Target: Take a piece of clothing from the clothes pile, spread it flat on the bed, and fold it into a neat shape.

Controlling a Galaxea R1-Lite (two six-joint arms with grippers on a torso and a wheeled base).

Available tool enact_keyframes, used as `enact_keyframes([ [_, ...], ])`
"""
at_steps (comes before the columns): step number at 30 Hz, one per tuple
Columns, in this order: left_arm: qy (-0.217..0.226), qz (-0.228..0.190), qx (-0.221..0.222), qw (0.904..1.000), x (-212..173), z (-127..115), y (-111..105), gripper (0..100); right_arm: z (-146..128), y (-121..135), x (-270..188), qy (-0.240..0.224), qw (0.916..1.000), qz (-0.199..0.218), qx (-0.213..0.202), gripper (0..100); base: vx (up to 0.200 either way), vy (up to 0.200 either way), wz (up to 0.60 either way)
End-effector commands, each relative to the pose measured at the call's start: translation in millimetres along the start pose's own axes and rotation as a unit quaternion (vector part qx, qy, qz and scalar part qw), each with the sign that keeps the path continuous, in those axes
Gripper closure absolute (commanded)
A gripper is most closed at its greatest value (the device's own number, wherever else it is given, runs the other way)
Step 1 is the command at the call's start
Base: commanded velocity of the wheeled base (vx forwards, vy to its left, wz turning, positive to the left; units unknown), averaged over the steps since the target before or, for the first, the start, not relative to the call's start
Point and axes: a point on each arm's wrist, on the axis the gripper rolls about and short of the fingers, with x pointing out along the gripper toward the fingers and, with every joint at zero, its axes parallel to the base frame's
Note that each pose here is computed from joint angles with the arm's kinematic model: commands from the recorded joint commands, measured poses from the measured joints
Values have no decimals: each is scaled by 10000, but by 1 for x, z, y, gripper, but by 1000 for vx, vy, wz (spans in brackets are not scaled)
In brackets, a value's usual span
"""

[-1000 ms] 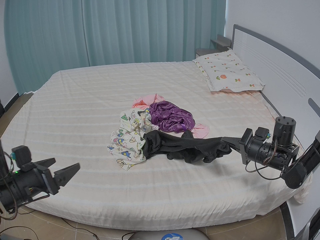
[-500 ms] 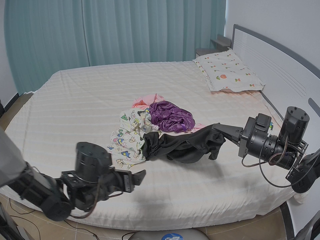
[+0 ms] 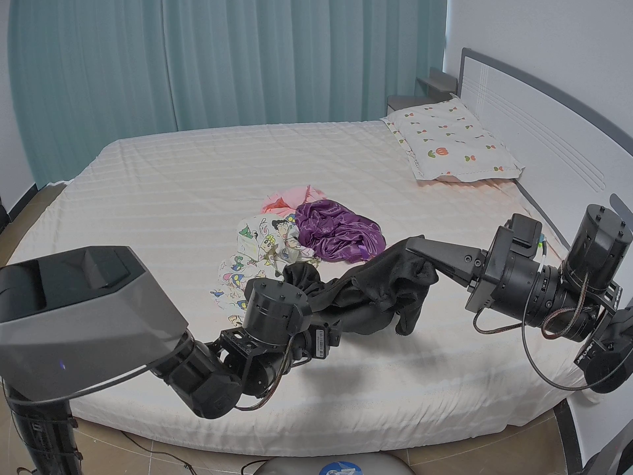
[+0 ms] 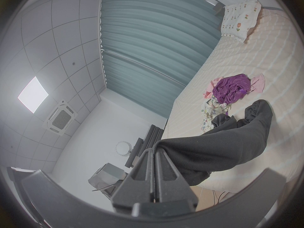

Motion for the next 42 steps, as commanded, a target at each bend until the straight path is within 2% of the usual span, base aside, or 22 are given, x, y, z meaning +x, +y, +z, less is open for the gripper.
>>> enact_keyframes([
  [1,26,158,13,9999,21,-5,8,0,1,1,-2,-35,10000,17,-18,100,0,0,0],
  [7,-6,261,-48,9996,24,-1,16,0,9,-3,-3,-169,9998,-56,-37,100,0,0,0],
  [13,-103,358,-110,9992,30,6,24,0,4,-4,-2,-85,9999,-76,-5,100,0,0,0],
  [24,-172,420,-178,9988,80,-6,25,0,1,12,-6,-89,9998,163,-71,100,0,0,0],
  [25,-184,439,-187,9987,86,-8,26,100,2,13,-7,-107,9998,177,-80,100,0,0,0],
  [33,-230,637,-386,9970,103,-7,44,100,9,5,-7,-223,9997,46,-81,100,0,0,0],
  [35,-302,685,-753,9943,98,0,50,100,13,-3,-6,-296,9995,-96,-61,100,0,0,0],
  [36,-302,685,-753,9943,98,0,50,100,13,-3,-6,-296,9995,-96,-61,100,0,0,0],
  [37,-441,669,-993,9918,83,16,53,100,18,-8,-6,-384,9991,-172,-73,100,0,0,0],
  [38,-448,631,-1060,9913,73,21,53,100,22,-12,-5,-437,9988,-233,-70,100,0,0,0],
  [42,-476,539,-1135,9909,30,36,55,100,37,-31,0,-656,9966,-503,-47,100,0,0,0],
])
